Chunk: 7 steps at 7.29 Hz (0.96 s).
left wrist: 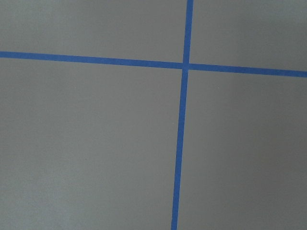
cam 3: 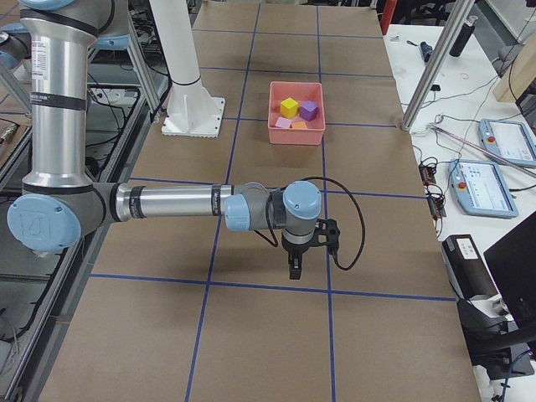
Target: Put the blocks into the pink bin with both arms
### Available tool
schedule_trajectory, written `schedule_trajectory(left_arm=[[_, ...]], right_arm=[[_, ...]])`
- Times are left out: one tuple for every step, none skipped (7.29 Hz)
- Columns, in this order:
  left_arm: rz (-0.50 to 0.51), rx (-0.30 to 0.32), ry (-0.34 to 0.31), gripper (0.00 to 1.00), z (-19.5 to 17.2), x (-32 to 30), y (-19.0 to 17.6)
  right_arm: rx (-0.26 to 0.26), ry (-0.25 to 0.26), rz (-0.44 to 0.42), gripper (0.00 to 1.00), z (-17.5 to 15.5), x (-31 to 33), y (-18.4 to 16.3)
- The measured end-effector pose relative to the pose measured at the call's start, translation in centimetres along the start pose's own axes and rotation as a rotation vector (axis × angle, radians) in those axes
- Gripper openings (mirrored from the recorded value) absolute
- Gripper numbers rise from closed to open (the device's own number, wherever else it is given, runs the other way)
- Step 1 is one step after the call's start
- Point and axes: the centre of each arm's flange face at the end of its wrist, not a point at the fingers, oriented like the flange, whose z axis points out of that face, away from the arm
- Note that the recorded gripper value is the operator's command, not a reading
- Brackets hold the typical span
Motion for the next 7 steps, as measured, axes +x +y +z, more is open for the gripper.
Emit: schedule_trajectory(left_arm=[[-0.001, 0.000, 0.000, 1.00, -0.01, 0.02, 0.02], [-0.002, 0.000, 0.001, 1.00, -0.02, 0.03, 0.02], [-0.003, 0.001, 0.001, 1.00, -0.03, 0.05, 0.02], [-0.003, 0.000, 0.001, 1.00, -0.01, 0.03, 0.05], [-0.004, 0.000, 0.002, 1.00, 0.02, 0.00, 0.07], [-0.004, -0.001, 0.002, 1.00, 0.04, -0.03, 0.08], [-0.005, -0.001, 0.002, 1.00, 0.03, -0.02, 0.08]], right_arm=[[-0.001, 0.001, 0.001, 1.00, 0.04, 0.02, 0.01], [-0.002, 0.007, 0.001, 1.00, 0.11, 0.10, 0.02], [-0.002, 0.021, -0.002, 1.00, 0.16, 0.20, 0.01], [0.001, 0.040, -0.007, 1.00, 0.13, 0.20, -0.03], [0.007, 0.061, -0.016, 1.00, -0.11, 0.04, -0.11], [0.015, 0.073, -0.023, 1.00, -0.44, -0.18, -0.17], [0.019, 0.077, -0.026, 1.00, -0.58, -0.29, -0.18]])
